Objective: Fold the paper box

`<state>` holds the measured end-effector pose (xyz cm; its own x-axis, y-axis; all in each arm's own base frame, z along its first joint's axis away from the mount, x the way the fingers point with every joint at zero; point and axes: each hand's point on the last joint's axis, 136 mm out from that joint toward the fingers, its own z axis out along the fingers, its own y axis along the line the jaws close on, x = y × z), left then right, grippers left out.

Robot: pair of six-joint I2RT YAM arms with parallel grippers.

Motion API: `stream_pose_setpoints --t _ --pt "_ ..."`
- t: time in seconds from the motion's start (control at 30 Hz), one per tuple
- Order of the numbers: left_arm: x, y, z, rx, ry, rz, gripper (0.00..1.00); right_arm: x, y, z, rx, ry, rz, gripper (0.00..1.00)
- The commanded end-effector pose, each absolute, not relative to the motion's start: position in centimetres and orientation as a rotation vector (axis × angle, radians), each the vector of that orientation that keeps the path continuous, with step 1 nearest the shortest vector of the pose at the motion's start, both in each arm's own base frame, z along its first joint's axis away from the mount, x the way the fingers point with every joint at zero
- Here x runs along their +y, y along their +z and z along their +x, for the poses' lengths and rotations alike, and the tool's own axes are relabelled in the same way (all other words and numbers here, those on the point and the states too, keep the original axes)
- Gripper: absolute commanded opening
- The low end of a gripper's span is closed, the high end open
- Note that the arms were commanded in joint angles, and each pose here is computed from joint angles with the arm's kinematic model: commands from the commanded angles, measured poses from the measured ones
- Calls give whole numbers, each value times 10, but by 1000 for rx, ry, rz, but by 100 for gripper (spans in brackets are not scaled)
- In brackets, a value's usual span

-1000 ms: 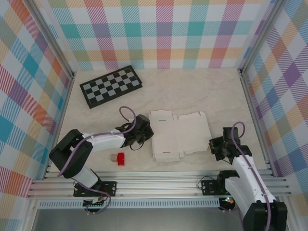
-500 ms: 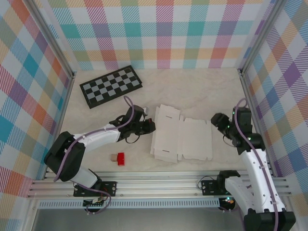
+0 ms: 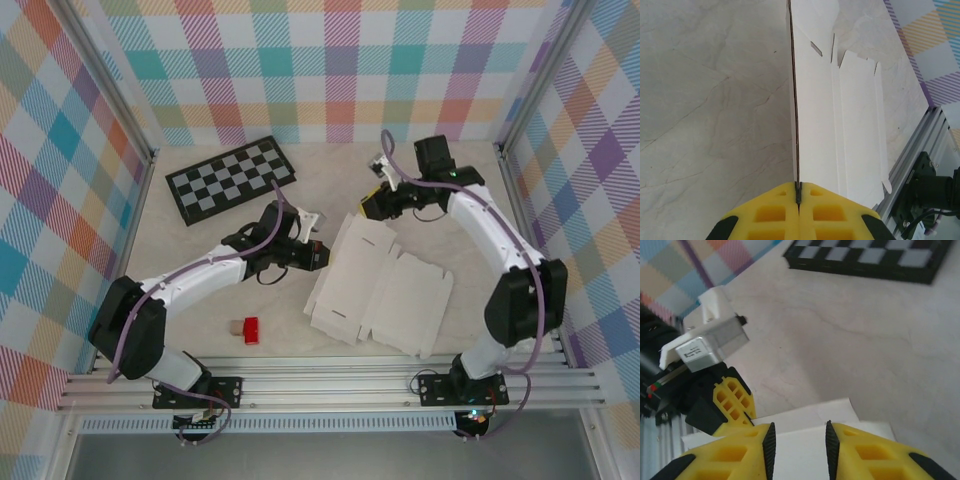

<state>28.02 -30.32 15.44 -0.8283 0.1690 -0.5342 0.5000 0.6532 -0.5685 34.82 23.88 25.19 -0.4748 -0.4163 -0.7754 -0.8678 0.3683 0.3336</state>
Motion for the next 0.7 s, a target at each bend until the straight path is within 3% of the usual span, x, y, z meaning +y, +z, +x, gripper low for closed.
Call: stream_pose_setpoints --t 0.0,0.1,0.2,0.67 --pt "-300 163 269 2425 -1023 613 0 256 266 323 1823 1084 -1385 30" --pt "-298 166 262 2433 -1033 647 0 260 261 325 1738 1081 -1451 33" --pt "-297 171 261 2426 -1029 658 0 264 253 318 1683 1089 -1526 28" --pt "-303 194 255 2358 -1089 724 0 265 203 337 1786 1012 -1581 21"
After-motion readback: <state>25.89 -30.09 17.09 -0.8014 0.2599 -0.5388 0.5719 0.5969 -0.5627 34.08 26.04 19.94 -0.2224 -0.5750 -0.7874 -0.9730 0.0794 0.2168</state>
